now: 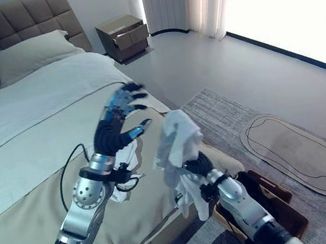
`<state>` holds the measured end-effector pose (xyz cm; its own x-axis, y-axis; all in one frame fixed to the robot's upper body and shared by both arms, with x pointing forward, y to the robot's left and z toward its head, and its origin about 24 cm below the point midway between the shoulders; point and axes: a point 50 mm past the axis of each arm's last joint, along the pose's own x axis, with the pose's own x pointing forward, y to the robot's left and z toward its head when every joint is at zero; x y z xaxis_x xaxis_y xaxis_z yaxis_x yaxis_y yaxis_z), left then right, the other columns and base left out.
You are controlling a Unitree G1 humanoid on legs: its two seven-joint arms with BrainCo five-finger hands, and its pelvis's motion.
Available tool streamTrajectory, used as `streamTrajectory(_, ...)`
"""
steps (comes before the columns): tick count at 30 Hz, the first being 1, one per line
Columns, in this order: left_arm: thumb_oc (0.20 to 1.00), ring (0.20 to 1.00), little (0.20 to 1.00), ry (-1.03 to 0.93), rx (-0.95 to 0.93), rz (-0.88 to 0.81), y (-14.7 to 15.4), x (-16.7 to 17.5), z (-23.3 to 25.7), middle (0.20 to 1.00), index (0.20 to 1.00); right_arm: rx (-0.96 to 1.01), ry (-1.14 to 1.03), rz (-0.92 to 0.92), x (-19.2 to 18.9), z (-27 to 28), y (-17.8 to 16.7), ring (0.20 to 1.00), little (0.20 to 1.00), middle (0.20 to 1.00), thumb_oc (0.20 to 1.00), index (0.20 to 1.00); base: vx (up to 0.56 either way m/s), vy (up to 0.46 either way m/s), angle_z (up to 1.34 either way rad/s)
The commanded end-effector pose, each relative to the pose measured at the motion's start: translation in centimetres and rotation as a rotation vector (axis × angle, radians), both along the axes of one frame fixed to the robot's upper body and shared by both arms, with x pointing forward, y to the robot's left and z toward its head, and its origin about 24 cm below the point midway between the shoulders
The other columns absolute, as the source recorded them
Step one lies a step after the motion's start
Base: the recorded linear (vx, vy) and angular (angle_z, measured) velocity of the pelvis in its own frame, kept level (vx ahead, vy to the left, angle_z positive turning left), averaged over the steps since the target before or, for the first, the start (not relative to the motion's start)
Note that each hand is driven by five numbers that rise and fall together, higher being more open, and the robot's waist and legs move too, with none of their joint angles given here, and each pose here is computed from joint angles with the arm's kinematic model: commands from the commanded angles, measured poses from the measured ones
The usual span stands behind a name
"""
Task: Pick up clothes into the bucket
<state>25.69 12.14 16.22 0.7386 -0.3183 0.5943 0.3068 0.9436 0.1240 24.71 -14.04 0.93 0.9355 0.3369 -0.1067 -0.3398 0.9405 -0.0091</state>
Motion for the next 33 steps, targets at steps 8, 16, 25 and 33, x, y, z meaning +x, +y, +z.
streamTrajectory(8,1.000,1.000,1.000,0.178,-0.003,0.133,3.2,1.0,-4.5,1.000,1.000,0.176,-0.276,-0.219,0.9,5.0,-3.1,0.200,0.200,0.200,0.200,0.200,0.00,-0.003,-0.01)
streamTrajectory(16,1.000,1.000,1.000,0.331,-0.066,0.218,6.1,-0.3,-8.3,1.000,1.000,0.102,-0.339,-0.470,-0.3,5.3,-8.3,0.200,0.200,0.200,0.200,0.200,0.00,-0.003,0.00)
streamTrajectory(25,1.000,1.000,1.000,0.406,-0.192,0.015,4.2,-0.8,-9.3,1.000,1.000,-0.084,-0.357,-0.694,0.0,5.2,-12.5,0.200,0.200,0.200,0.200,0.200,-0.05,-0.007,-0.19)
streamTrajectory(33,1.000,1.000,1.000,0.356,-0.207,0.011,4.4,-0.2,-8.0,1.000,1.000,-0.133,-0.512,-0.742,4.4,9.8,-12.7,0.200,0.200,0.200,0.200,0.200,-0.20,0.016,-0.53)
